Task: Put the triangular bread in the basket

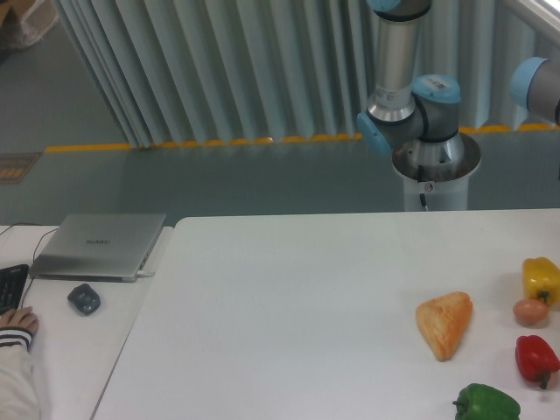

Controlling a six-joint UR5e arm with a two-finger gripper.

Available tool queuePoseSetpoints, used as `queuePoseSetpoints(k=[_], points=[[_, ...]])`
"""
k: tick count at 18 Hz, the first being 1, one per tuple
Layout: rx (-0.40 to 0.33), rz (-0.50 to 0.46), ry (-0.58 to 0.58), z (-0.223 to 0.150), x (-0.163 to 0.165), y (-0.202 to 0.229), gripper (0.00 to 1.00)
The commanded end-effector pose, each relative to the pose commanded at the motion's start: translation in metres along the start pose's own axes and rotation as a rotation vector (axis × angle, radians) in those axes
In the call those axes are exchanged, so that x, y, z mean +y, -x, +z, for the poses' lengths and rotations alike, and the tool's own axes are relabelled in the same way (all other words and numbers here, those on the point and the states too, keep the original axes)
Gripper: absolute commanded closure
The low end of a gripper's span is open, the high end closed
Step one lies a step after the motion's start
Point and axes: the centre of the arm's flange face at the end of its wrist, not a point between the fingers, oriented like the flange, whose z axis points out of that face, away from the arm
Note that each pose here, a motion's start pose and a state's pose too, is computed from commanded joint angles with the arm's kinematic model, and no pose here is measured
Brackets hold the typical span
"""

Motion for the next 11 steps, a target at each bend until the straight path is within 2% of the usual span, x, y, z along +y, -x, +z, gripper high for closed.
queuePoseSetpoints(k=[7, 11], points=[[0.008, 0.017, 0.015, -0.004, -0.002, -0.003, 0.0], [0.11, 0.001, 0.166, 0.001, 0.02, -0.02, 0.0]])
